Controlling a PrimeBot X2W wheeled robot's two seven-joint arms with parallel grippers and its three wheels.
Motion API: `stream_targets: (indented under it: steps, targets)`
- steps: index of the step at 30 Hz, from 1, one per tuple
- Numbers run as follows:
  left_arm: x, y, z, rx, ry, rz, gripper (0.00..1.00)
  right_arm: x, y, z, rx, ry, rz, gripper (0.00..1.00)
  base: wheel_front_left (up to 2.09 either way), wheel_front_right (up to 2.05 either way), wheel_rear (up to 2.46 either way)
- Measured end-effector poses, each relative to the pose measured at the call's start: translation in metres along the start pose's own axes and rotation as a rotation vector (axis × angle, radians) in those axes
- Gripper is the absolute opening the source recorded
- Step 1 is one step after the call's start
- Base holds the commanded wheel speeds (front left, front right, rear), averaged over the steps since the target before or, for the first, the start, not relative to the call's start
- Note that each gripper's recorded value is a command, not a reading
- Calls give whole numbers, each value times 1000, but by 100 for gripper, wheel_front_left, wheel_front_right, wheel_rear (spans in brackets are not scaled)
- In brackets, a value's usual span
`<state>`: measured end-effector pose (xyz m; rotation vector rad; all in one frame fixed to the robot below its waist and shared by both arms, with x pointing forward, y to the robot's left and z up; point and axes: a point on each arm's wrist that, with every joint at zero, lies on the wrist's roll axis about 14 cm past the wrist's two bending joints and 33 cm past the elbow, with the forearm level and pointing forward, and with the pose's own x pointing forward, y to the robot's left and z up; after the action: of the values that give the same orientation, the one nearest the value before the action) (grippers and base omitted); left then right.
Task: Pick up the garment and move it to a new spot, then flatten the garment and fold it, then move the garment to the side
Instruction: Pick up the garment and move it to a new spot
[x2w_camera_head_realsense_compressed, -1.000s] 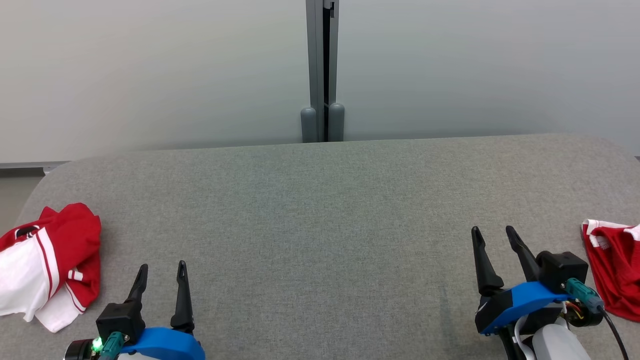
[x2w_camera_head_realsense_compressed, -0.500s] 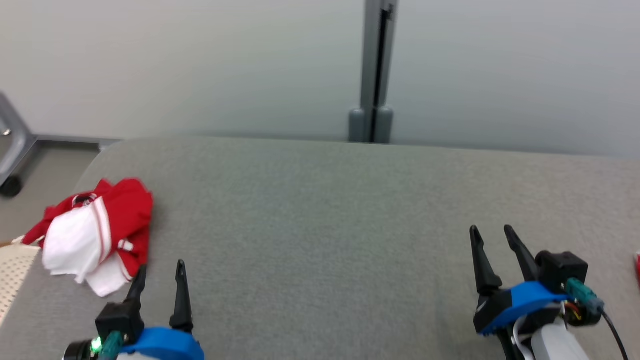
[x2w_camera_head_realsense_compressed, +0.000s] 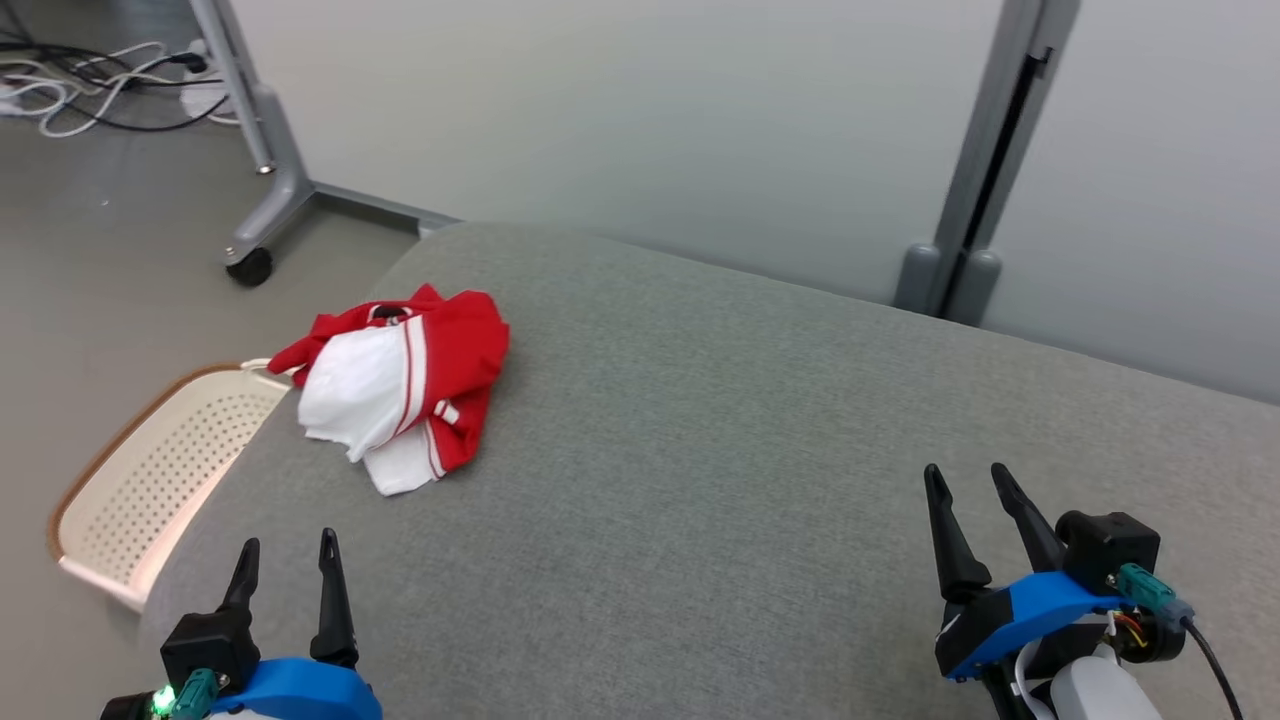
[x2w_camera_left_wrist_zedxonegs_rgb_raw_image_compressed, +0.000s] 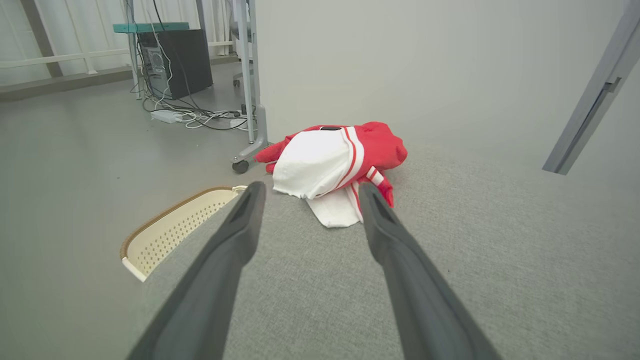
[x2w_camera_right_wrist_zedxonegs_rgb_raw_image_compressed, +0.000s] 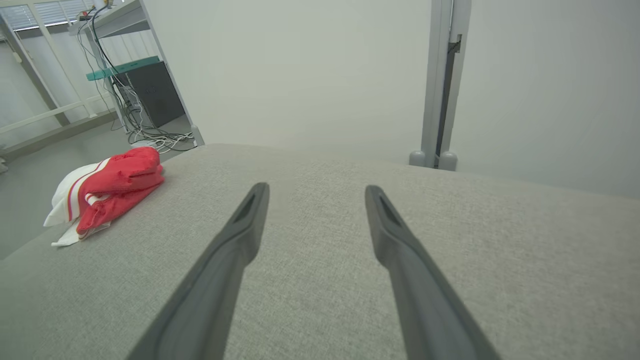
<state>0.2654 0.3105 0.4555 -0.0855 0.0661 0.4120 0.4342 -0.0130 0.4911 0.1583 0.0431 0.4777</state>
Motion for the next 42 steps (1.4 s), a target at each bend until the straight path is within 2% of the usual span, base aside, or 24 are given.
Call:
stream_targets:
  steps: [7,15,25,36,42]
  targets:
    - [-22,39,-7,-4,19,118,100,19,36,-16,13,44,101,100,0,0,0]
    - [-25,53,-14,3,52,161,100,29,47,-29,25,74,140,100,0,0,0]
    - [36,37,-16,22,111,91,100,46,22,-49,3,96,112,100,0,0,0]
    - [128,-11,-20,69,165,-93,100,70,-11,-69,-5,92,75,100,0,0,0]
    - [153,-21,-44,81,248,-124,100,67,-34,-77,-15,101,31,100,0,0,0]
